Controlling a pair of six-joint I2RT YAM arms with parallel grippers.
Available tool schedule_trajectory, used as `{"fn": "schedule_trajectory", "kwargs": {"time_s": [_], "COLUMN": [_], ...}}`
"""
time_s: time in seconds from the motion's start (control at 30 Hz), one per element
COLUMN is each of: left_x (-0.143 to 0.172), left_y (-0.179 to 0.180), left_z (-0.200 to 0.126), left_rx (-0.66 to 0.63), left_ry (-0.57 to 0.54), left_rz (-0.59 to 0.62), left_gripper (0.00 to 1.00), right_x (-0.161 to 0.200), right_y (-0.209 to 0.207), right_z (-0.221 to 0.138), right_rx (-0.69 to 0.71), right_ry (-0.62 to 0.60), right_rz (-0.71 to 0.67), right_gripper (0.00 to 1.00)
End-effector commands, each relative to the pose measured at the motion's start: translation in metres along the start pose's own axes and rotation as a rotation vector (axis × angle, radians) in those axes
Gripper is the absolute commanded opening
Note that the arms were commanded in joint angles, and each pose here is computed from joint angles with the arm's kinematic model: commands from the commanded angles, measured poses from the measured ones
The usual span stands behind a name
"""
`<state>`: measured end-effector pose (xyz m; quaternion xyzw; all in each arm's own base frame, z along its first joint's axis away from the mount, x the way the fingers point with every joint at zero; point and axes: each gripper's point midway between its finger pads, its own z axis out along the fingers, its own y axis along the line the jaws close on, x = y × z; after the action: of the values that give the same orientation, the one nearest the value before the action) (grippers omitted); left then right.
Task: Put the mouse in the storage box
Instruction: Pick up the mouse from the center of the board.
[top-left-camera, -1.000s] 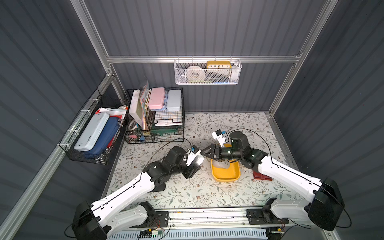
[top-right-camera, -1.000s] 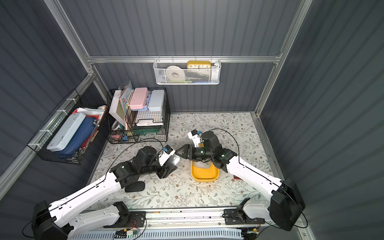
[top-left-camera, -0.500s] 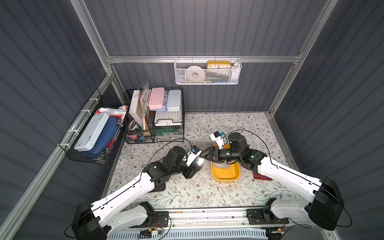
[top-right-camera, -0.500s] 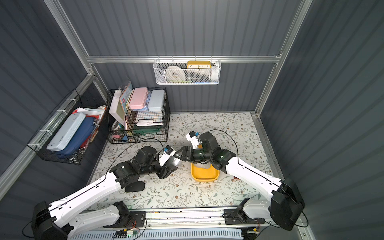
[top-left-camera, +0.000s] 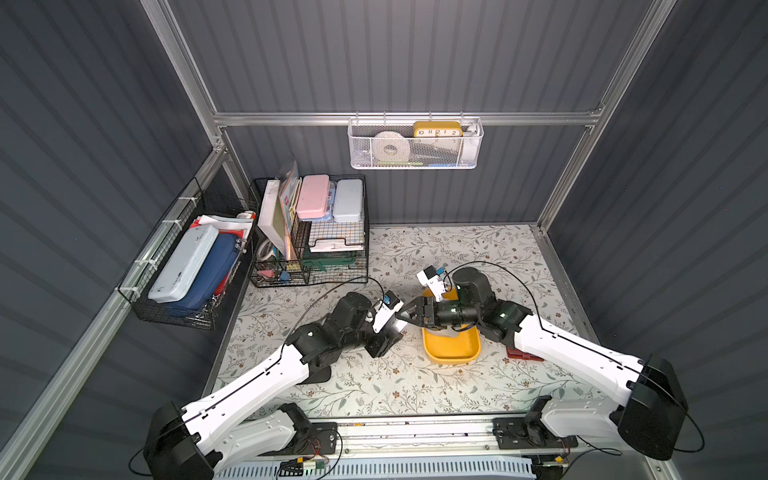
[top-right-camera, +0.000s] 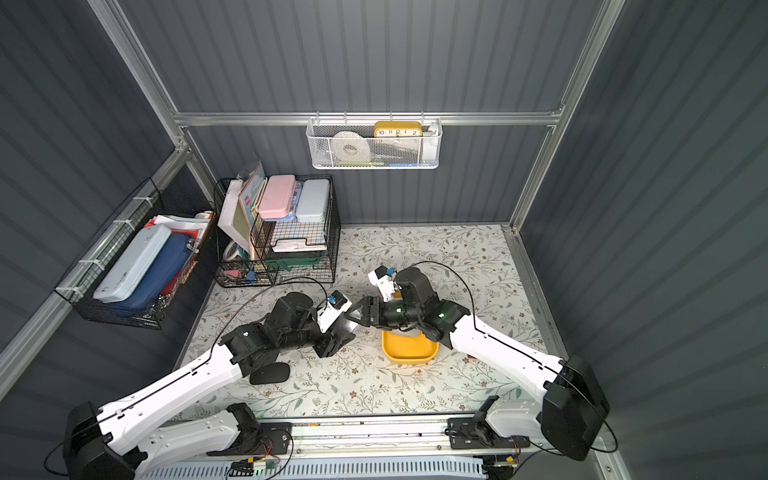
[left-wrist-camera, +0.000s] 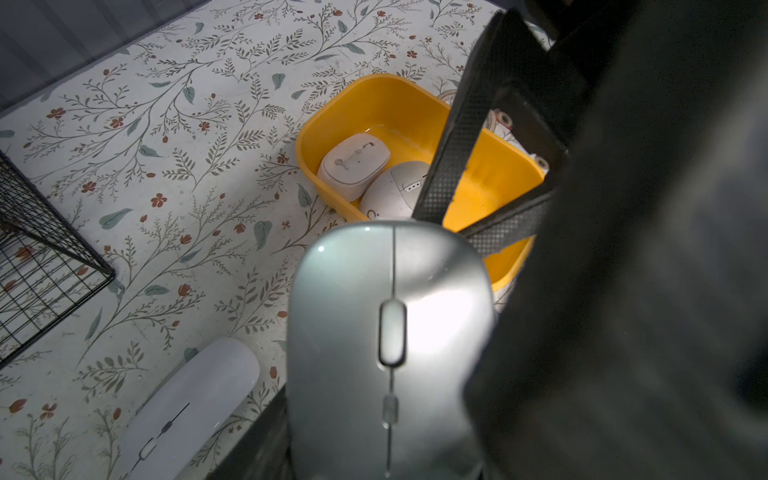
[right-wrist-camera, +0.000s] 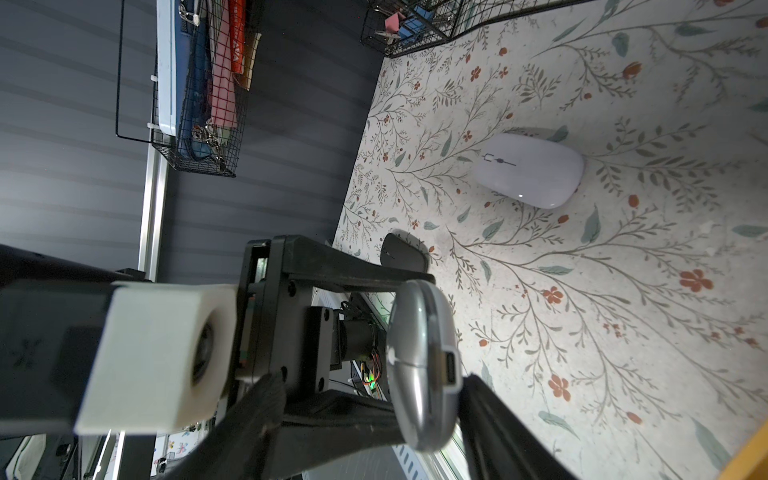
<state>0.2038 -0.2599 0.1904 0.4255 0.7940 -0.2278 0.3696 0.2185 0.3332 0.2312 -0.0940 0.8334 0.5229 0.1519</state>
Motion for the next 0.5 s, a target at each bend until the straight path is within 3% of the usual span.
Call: {"fn": "schedule_trajectory", "kwargs": {"time_s": [0.0,0.23,0.47], "left_x": [-0.012,-0.013,-0.013], "left_y": [-0.006,-0.006,-0.009], "left_z": [-0.007,-0.009,-0.008], "left_rx": [0.021,0.022,0.035], "left_ry": [-0.056,-0.065,-0.065], "left_rz": [0.034,0.033,0.033], "left_gripper": [0.24,0.23,0.23], "right_x": [0.0,0.006,0.006], "right_y": [0.008,0.007,0.008], "right_z": [0.005,0.016,0.028], "right_rx": [-0.017,-0.022,-0.038], "right_ry": [0.009,0.032,0.039], "right_rz": [-0.017,-0.007,-0.003], "right_gripper": [0.7,0.64,0.51]}}
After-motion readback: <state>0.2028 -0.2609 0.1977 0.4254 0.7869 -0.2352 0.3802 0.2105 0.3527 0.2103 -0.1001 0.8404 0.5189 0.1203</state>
